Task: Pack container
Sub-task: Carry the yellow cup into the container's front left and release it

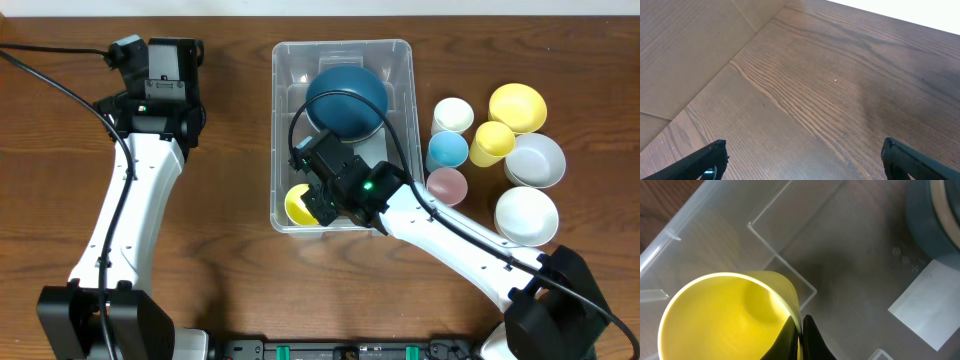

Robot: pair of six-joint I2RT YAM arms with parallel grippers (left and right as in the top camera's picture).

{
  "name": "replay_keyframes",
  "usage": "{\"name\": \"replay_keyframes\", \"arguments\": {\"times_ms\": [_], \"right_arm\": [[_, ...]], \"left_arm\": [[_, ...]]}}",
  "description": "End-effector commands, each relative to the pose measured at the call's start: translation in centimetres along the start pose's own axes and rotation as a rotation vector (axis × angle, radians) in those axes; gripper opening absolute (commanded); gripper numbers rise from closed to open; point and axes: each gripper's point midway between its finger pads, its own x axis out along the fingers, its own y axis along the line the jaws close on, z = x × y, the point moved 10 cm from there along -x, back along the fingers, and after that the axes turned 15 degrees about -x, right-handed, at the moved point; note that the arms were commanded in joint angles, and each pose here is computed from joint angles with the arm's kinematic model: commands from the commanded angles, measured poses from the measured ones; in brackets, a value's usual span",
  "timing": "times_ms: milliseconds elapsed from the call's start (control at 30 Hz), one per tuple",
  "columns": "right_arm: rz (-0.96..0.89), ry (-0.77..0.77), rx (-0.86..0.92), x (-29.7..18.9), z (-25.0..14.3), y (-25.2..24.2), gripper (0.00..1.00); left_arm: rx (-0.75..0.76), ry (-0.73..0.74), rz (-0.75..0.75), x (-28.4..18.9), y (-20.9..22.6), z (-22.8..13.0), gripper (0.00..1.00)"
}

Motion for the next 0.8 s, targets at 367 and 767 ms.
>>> {"name": "replay_keyframes", "arguments": {"times_ms": [367, 767], "right_arm": [[0.000, -0.015, 0.006, -0.09, 0.67, 0.11, 0.38], [0.000, -0.017, 0.006, -0.09, 0.70, 0.12, 0.44]], "left_arm": [[-0.006, -0.023, 0.015, -0.38, 0.45, 0.51, 0.98], [-0.006, -0.023, 0.015, -0.38, 0.45, 0.51, 0.98]]}}
